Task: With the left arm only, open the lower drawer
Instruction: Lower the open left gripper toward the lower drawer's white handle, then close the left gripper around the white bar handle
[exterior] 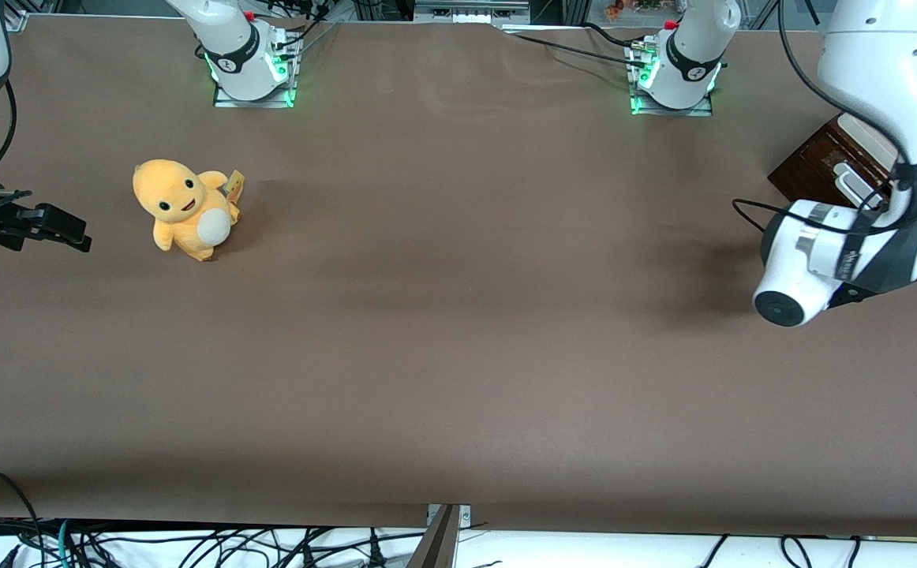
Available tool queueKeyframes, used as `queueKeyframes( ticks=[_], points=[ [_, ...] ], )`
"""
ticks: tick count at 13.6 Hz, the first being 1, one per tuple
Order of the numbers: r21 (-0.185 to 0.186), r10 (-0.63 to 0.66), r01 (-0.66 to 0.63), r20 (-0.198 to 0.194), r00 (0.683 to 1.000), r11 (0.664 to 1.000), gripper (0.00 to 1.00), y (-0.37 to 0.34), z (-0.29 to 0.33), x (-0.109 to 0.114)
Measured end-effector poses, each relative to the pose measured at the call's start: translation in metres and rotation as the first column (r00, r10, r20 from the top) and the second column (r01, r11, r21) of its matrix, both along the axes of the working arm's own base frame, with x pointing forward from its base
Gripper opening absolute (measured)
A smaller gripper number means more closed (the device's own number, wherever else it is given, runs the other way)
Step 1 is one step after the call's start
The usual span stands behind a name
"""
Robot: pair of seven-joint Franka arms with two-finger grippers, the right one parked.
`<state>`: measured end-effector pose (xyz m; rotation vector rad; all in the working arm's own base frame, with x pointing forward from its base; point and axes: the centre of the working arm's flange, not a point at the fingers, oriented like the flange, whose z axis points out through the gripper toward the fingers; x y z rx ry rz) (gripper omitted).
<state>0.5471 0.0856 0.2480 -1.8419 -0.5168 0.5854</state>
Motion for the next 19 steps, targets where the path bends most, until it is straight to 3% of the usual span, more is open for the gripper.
queueKeyframes(
  ticks=[2, 3, 5, 9, 12, 13, 16, 19],
  points=[
    [0.107, -0.031, 0.029, 0.016, 0.999, 0.994, 1.0, 0.003, -0.019, -0.011],
    [0.142, -0.044, 0.04, 0.022, 0.999, 0.989, 1.0, 0.004, -0.028, -0.016],
    [0.174, -0.069, 0.061, 0.04, 0.997, 0.983, 0.99, 0.007, -0.047, -0.022],
    [0.302, -0.134, 0.111, 0.056, 0.989, 0.947, 0.95, 0.019, -0.085, -0.049],
    [0.314, -0.121, 0.1, 0.047, 0.992, 0.944, 0.91, 0.028, -0.096, -0.056],
    [0.307, -0.114, 0.097, 0.038, 0.993, 0.947, 0.86, 0.032, -0.095, -0.057],
    [0.246, -0.112, 0.116, -0.031, 0.993, 0.962, 0.85, 0.038, -0.088, -0.054],
    [0.218, -0.111, 0.12, -0.052, 0.992, 0.968, 0.81, 0.042, -0.079, -0.051]
  ],
)
